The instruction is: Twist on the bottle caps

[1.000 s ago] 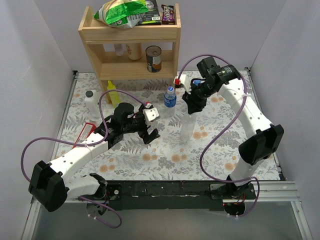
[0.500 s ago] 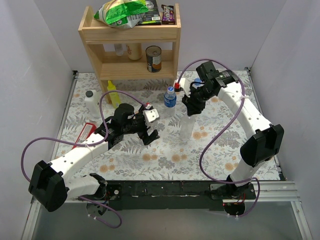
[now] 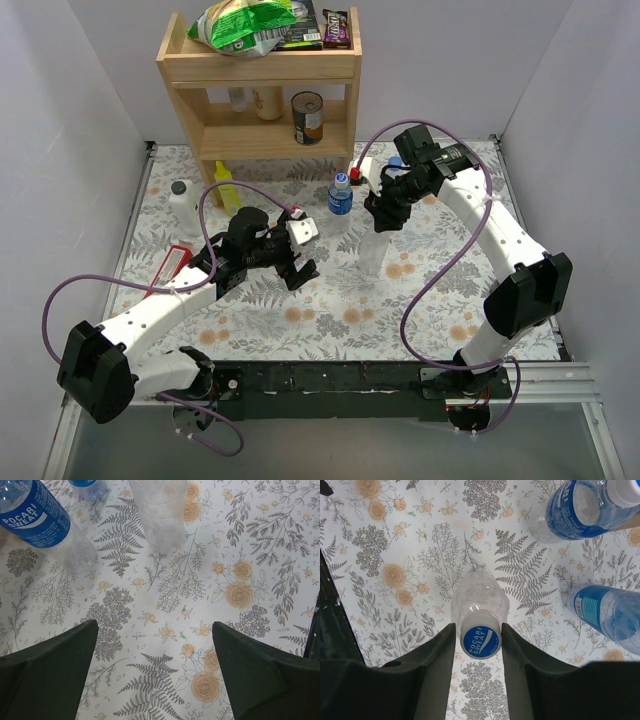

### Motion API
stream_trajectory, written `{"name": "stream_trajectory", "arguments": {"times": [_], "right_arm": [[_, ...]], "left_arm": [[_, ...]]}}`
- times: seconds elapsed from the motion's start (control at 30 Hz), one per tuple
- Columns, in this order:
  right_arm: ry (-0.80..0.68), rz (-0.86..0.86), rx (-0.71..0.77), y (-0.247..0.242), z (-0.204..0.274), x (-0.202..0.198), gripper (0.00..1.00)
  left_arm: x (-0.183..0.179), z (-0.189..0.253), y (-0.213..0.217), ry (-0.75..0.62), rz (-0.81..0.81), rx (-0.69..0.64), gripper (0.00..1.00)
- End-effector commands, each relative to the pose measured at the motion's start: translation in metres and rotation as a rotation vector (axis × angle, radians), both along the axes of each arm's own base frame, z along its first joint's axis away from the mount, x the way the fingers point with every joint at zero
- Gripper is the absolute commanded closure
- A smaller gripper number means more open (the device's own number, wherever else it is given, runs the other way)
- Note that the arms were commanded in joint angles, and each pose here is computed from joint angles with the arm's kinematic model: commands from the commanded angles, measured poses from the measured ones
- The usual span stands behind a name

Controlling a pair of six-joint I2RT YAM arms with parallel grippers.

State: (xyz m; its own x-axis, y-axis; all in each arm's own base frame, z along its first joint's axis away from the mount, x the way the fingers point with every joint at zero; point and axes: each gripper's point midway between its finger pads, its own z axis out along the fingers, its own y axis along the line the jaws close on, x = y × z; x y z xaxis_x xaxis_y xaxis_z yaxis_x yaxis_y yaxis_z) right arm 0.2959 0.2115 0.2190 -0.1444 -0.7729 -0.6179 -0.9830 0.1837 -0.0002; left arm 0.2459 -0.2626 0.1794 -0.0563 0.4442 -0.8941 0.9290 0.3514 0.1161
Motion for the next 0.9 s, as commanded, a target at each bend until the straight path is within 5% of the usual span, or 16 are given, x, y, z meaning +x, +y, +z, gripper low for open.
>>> {"name": "stream_trajectory", "arguments": {"times": [0.0, 0.3, 0.57, 0.87], "right_arm": [[-0.055, 0.009, 0.036, 0.001, 0.017, -0.002, 0.48], [-0.053, 0.001, 0.039, 0.002, 0.016, -0.002, 0.42], [-0.099, -0.03, 0.083, 0.007, 0.037, 0.005, 0.13], [-0.155, -0.213, 0.156, 0.01, 0.075, 0.027, 0.07]], "left_arm": [[-0.003, -0.001, -0.001, -0.005, -0.016, -0.003, 0.02], [-0.003, -0.001, -0.002, -0.004, -0.016, 0.0, 0.02], [-0.002, -0.002, -0.002, -0.004, -0.021, 0.002, 0.02], [0.006, -0.001, -0.001, 0.021, 0.056, -0.017, 0.02]]}}
